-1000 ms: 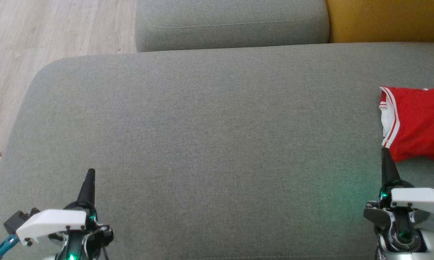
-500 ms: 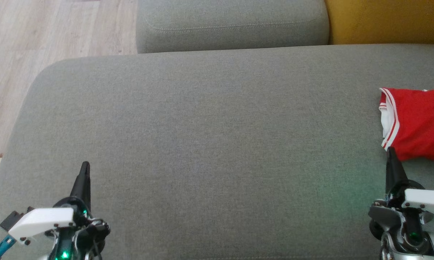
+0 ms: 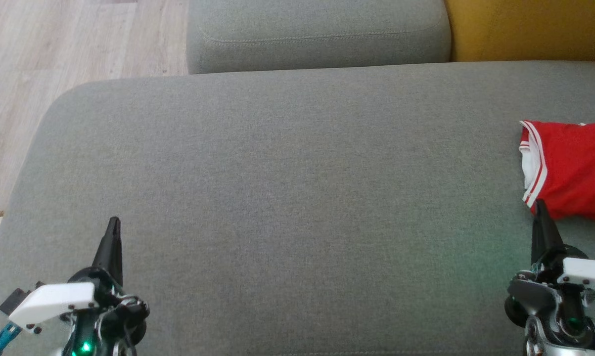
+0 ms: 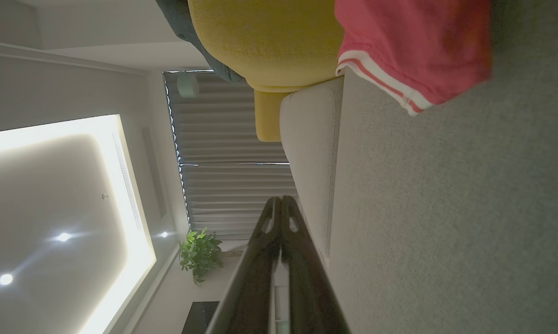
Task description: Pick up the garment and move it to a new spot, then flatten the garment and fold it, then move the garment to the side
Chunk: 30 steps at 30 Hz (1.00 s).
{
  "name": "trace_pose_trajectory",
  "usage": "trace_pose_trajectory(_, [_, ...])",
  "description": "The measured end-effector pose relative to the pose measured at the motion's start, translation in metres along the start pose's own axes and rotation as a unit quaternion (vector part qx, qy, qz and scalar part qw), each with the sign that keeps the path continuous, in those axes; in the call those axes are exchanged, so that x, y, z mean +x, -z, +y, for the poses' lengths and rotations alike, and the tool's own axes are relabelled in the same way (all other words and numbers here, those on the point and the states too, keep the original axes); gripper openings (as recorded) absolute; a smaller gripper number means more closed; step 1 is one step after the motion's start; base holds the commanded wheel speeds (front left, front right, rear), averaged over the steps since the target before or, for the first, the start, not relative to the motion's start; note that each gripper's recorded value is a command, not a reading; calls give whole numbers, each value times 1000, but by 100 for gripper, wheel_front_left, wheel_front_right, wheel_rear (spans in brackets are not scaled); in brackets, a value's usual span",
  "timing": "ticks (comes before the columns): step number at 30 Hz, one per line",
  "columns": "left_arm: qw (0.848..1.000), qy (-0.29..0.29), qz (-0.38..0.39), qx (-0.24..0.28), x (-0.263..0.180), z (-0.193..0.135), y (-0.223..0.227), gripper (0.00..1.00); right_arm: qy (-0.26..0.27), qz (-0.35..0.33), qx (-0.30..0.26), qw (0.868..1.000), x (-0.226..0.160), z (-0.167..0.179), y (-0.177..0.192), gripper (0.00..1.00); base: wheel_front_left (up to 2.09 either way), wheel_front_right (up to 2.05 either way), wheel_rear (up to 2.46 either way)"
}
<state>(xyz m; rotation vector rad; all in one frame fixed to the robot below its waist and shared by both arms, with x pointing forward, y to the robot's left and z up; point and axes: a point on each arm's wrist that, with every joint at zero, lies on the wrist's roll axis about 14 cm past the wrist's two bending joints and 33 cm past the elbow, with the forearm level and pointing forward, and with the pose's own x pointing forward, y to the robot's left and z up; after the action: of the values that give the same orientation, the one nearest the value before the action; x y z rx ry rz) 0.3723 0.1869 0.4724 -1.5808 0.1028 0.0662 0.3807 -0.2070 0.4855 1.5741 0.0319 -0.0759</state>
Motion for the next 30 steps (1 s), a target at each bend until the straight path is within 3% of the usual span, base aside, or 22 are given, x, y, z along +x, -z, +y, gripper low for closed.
trace_pose_trajectory(30, [1000, 1, 0, 0, 0, -1, 0, 0, 0, 0, 0, 1000, 0, 0, 0, 0, 0, 0, 0])
